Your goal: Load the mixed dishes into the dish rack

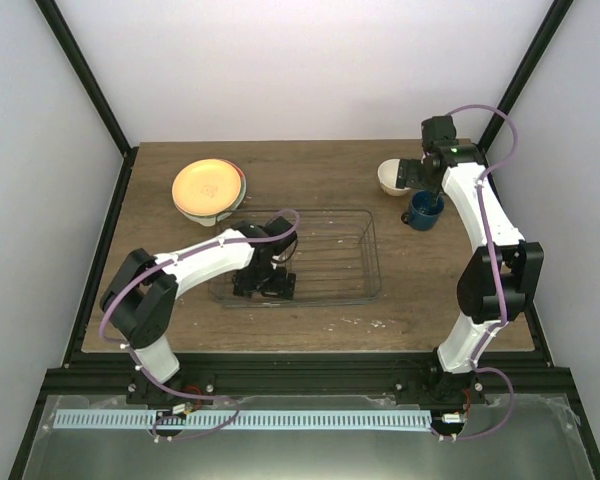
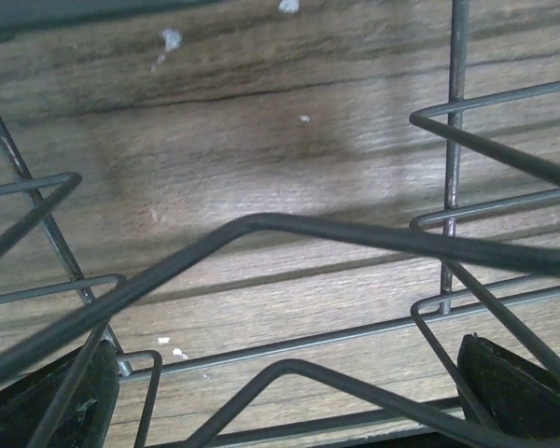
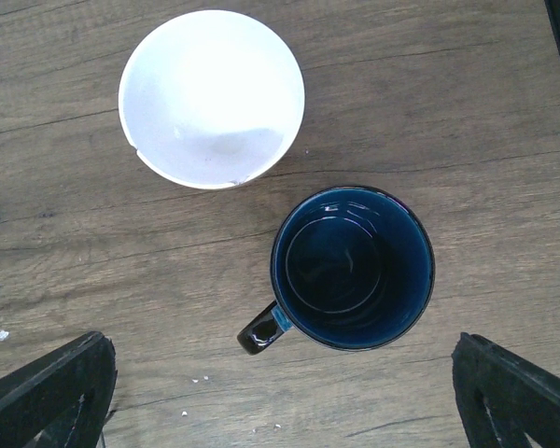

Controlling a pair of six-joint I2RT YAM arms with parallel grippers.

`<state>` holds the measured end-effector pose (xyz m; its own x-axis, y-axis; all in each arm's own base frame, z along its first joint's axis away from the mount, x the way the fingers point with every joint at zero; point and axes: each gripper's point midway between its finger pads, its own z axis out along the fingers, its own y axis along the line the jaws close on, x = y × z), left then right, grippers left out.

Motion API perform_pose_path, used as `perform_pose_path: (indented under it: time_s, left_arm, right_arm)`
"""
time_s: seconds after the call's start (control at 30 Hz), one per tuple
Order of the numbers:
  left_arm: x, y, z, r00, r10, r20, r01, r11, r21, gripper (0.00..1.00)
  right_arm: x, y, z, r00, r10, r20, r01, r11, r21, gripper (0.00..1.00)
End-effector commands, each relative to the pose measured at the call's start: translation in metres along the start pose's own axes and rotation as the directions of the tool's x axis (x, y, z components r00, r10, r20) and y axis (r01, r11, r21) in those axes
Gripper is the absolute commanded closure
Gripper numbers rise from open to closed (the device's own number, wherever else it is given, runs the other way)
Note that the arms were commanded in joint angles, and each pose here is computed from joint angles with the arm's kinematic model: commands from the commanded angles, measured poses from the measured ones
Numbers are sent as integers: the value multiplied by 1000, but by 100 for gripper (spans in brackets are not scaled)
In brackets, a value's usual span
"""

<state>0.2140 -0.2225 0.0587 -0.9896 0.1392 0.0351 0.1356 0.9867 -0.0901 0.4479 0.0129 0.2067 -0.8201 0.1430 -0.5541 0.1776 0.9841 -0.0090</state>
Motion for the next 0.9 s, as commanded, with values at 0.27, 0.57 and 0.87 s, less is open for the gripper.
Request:
perform_pose_path:
  time_s: [0.27, 0.57, 0.87]
  left_arm:
    - [28, 7, -4, 999, 20, -37, -19, 1000, 11, 0]
    - [27, 4, -15, 1000, 11, -16, -11, 1000, 24, 0]
    - [38, 4, -16, 999, -11, -36, 13, 999, 42, 0]
  right_arm:
    - [-18, 0, -21, 998, 9, 54, -10, 1000, 11, 0]
    - [-19, 3, -17, 999, 1, 51, -2, 1000, 14, 0]
    - [-21, 6, -11, 999, -9, 46, 8, 1000, 12, 0]
